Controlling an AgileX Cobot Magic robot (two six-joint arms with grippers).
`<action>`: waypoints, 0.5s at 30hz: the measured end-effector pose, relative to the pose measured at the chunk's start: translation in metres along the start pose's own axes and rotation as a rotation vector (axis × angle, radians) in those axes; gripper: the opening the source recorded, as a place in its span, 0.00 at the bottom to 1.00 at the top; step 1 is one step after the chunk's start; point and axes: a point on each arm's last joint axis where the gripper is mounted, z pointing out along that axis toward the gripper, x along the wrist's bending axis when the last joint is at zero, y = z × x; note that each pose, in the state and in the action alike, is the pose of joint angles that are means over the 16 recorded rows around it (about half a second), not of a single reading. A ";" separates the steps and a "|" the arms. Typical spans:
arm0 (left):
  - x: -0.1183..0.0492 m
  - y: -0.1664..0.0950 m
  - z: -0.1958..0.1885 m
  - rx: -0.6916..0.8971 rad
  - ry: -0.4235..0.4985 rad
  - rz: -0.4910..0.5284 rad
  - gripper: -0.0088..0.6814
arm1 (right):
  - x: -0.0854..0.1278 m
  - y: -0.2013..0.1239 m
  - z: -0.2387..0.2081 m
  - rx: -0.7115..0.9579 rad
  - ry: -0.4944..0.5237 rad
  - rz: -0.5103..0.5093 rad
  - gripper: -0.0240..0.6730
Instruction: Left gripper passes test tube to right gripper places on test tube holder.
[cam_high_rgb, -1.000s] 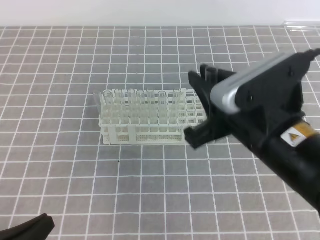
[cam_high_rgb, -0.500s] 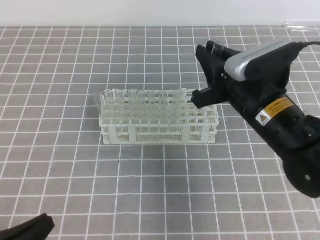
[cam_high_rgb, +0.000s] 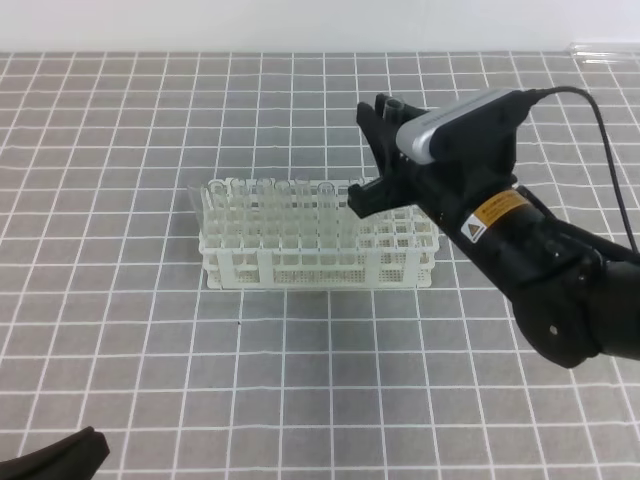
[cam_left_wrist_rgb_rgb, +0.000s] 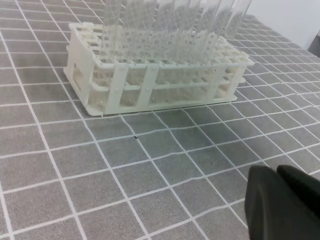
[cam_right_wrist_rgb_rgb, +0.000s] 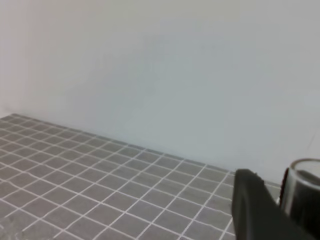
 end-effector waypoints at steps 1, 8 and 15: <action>0.000 0.000 0.000 -0.001 0.000 -0.001 0.01 | 0.000 -0.001 0.001 0.005 0.000 0.001 0.16; 0.000 -0.001 0.000 0.002 0.000 0.001 0.01 | 0.000 -0.006 0.004 0.034 0.000 0.016 0.16; 0.000 -0.001 0.000 0.004 0.001 0.002 0.01 | 0.000 -0.010 0.004 0.052 0.001 0.038 0.16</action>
